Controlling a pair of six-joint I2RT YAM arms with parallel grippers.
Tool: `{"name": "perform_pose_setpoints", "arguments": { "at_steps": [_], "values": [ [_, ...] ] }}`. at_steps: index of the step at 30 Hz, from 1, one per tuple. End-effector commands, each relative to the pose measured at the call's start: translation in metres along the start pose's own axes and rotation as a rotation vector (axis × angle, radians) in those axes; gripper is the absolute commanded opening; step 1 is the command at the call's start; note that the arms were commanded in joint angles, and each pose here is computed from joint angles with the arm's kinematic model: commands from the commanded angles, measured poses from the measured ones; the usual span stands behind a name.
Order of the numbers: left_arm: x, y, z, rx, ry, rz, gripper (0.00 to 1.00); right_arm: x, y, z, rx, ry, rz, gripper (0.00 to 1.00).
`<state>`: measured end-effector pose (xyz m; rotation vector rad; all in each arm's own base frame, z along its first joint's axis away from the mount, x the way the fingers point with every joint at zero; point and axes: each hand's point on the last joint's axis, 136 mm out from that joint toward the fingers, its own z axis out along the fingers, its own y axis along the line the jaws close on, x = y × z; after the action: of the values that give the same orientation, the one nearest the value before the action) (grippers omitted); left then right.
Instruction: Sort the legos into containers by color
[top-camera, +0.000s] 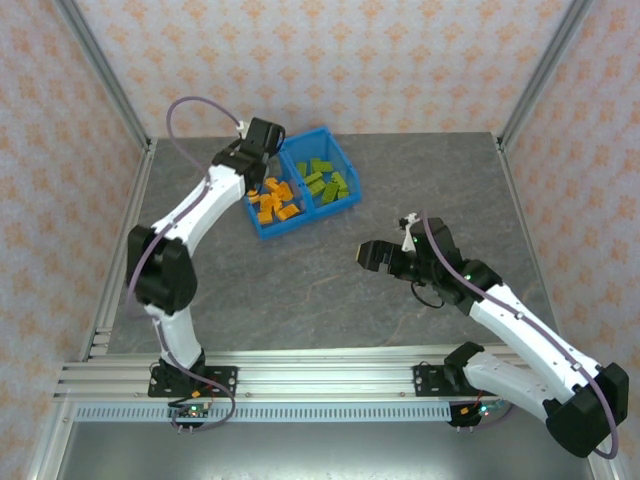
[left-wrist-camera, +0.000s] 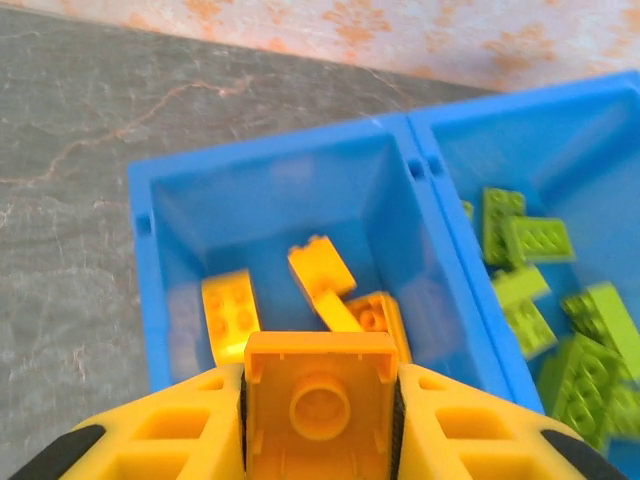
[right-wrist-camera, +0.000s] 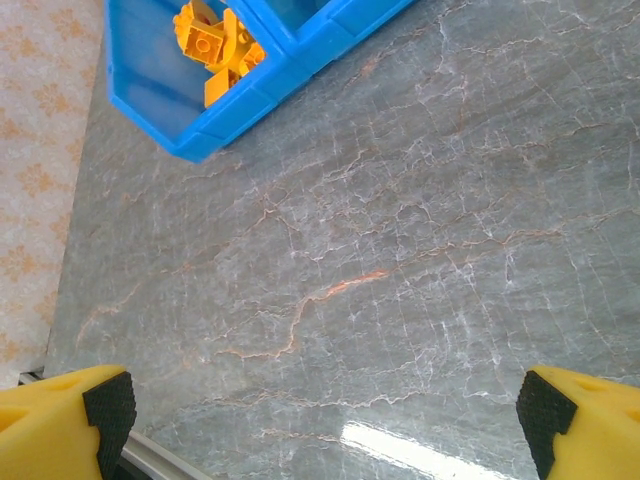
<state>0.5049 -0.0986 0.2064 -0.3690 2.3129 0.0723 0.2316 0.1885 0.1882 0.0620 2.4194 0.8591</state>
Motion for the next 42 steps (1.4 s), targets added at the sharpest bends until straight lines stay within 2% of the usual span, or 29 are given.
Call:
{"name": "perform_pose_setpoints", "arguments": {
  "at_steps": [1,4,7,13,16,20,24,27,32,35,37,42],
  "values": [
    [0.018,0.018,0.035,-0.107,0.110,0.027,0.35,-0.013,0.016,-0.012,-0.040,-0.052,-0.036,0.99],
    [0.019,0.019,0.059,-0.136,0.153,0.006,0.38,-0.014,0.016,-0.017,-0.034,-0.063,-0.045,0.99],
    [0.025,0.017,0.073,-0.159,0.192,0.011,0.49,-0.014,0.015,-0.020,-0.032,-0.069,-0.046,0.99],
    [0.018,0.012,0.059,-0.111,0.182,-0.016,0.60,-0.016,0.016,-0.020,-0.033,-0.079,-0.047,0.99],
    [0.006,0.007,0.032,-0.042,0.156,-0.041,0.60,-0.019,0.013,-0.019,-0.011,-0.091,-0.047,0.99],
    [-0.018,0.004,-0.043,0.113,0.030,-0.105,0.63,-0.028,-0.014,-0.022,0.128,-0.166,-0.038,1.00],
    [-0.019,0.020,-0.116,0.217,-0.121,-0.124,0.71,-0.045,-0.049,-0.034,0.318,-0.298,-0.079,0.99],
    [-0.003,0.048,-0.153,0.231,-0.214,-0.133,0.80,-0.063,-0.068,-0.049,0.446,-0.423,-0.155,0.99],
    [0.046,0.112,-0.169,0.095,-0.301,-0.095,1.00,-0.087,-0.119,-0.084,0.753,-0.640,-0.175,0.99],
    [0.076,0.149,-0.159,-0.052,-0.329,-0.066,1.00,-0.095,-0.143,-0.096,0.909,-0.745,-0.220,0.99],
    [0.092,0.153,-0.144,-0.083,-0.346,0.067,1.00,-0.094,-0.164,-0.096,0.998,-0.779,-0.251,0.99],
    [0.129,0.176,-0.108,-0.215,-0.347,0.148,1.00,-0.080,-0.228,-0.087,1.046,-0.801,-0.068,0.99]
  ]
}}
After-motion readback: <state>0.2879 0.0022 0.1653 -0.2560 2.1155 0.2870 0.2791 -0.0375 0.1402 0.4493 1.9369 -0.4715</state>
